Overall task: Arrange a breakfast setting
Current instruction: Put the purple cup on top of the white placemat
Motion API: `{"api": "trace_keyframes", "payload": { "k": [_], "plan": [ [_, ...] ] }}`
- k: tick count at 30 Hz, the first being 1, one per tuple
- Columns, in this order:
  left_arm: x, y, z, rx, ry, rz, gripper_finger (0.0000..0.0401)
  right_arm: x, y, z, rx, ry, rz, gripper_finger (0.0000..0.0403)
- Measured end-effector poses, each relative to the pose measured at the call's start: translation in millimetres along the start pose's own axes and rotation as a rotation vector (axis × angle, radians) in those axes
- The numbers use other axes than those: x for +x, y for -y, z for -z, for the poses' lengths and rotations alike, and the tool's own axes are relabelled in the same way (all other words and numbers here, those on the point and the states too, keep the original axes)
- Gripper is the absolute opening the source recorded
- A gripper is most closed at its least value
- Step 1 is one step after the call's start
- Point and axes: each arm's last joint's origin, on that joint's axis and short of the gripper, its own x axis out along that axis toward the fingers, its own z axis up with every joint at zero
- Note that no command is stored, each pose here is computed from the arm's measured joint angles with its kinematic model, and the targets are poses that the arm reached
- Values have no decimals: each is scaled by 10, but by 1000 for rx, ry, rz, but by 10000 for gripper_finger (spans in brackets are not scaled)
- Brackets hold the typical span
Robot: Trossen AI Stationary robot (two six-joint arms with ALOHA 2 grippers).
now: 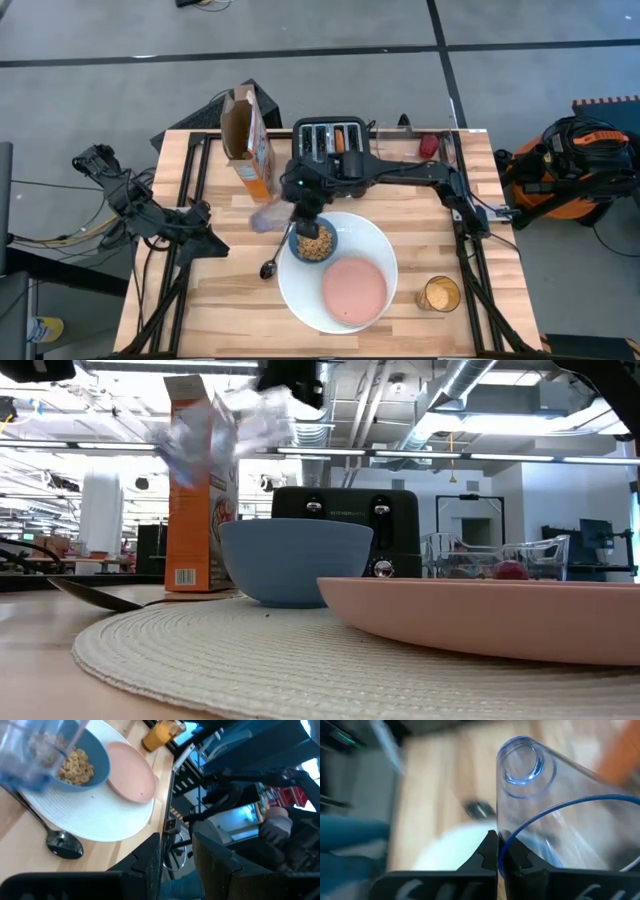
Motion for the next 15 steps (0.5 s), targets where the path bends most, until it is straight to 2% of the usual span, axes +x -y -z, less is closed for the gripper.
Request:
{"api": "trace_keyframes", "payload": {
  "k": [4, 8, 12, 15],
  "plan": [
    [0, -3, -3, 11, 13, -7, 100, -93, -44, 236, 13, -239, 153, 17],
    [0, -11, -3, 24, 20, -20, 100, -195, -172, 368, 51, -354, 197, 23],
    [1, -11, -3, 69, 19, -21, 100, -356, -359, 379, 32, -311, 195, 25],
    [1, -12, -3, 79, 20, -22, 100, -545, -438, 403, 107, -290, 200, 22]
  ]
}}
